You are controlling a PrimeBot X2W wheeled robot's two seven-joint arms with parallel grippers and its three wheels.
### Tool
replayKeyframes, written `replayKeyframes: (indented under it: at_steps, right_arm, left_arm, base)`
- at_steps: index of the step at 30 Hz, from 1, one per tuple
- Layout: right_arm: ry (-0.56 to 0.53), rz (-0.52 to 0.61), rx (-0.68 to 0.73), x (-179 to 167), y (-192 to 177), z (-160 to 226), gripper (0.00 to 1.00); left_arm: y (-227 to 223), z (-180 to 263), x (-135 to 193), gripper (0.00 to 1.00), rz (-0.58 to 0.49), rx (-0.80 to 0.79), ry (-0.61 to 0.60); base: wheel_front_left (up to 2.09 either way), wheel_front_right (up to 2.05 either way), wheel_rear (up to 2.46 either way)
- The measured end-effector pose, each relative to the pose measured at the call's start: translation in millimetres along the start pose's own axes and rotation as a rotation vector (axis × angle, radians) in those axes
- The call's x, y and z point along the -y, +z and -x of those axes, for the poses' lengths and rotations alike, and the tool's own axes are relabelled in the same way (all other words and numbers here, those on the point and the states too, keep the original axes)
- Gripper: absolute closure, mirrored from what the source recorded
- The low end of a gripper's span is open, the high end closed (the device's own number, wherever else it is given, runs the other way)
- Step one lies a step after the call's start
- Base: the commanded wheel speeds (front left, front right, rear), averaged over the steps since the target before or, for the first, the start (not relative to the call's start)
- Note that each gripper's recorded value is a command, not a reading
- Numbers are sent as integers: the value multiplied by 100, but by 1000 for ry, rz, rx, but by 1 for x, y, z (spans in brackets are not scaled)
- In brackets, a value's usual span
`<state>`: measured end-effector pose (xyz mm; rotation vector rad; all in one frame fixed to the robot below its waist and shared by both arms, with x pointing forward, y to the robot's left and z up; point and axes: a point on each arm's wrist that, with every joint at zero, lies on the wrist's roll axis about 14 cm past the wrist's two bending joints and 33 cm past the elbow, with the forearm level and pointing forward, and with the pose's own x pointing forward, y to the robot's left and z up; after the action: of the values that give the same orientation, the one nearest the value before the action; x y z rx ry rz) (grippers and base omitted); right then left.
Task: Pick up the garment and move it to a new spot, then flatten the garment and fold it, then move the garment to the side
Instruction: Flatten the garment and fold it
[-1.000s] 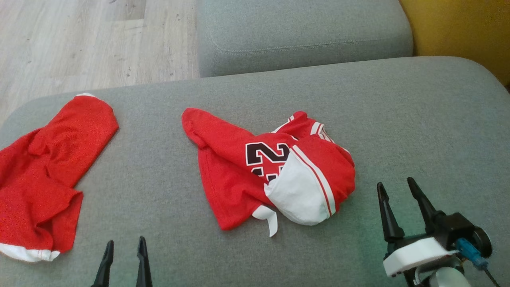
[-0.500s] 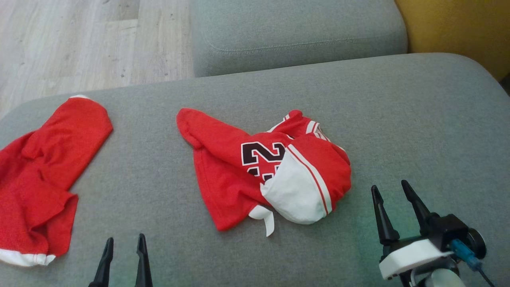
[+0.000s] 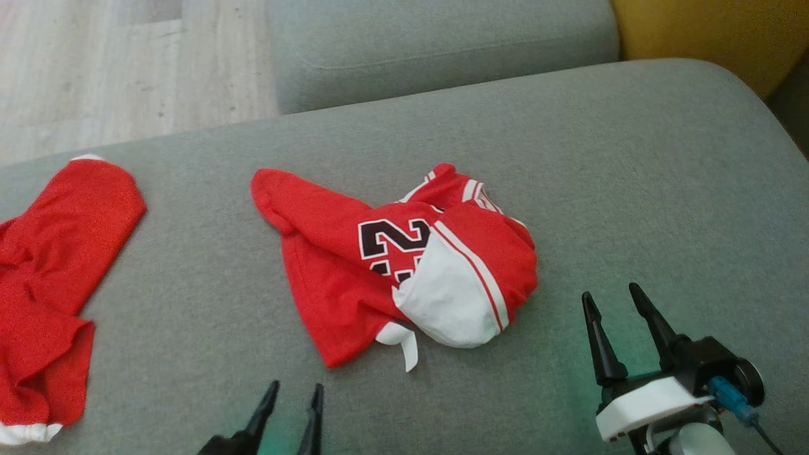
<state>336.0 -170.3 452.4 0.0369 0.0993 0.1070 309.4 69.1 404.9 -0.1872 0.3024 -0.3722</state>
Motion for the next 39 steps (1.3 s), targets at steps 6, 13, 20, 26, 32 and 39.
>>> replayKeyframes:
  at_steps: [6, 13, 20, 26, 32, 39]
  right_arm:
    - [-37, -1, -8, 12, -2, 0, 0]
    - [-81, 0, -13, 25, -2, 2, 0]
    - [-119, -6, -26, 36, -6, 7, 0]
    - [-124, -7, -21, 38, -5, 5, 0]
    - [-88, -6, 1, 27, 2, 2, 0]
    - [-23, -4, 5, 8, 2, -4, 0]
  left_arm:
    - [-23, -23, 20, 0, 14, -118, -88]
    - [-30, -46, 24, 0, 23, -162, -119]
    - [-28, -62, 32, 62, 29, -159, -152]
    - [-31, -59, 42, 100, 46, -169, -183]
    - [-13, -50, 38, 100, 114, -136, -178]
    - [-37, 7, -15, 100, 127, -309, -94]
  base:
    - [0, 0, 0]
    - [0, 0, 0]
    - [0, 0, 0]
    - [0, 0, 0]
    - [0, 0, 0]
    - [0, 0, 0]
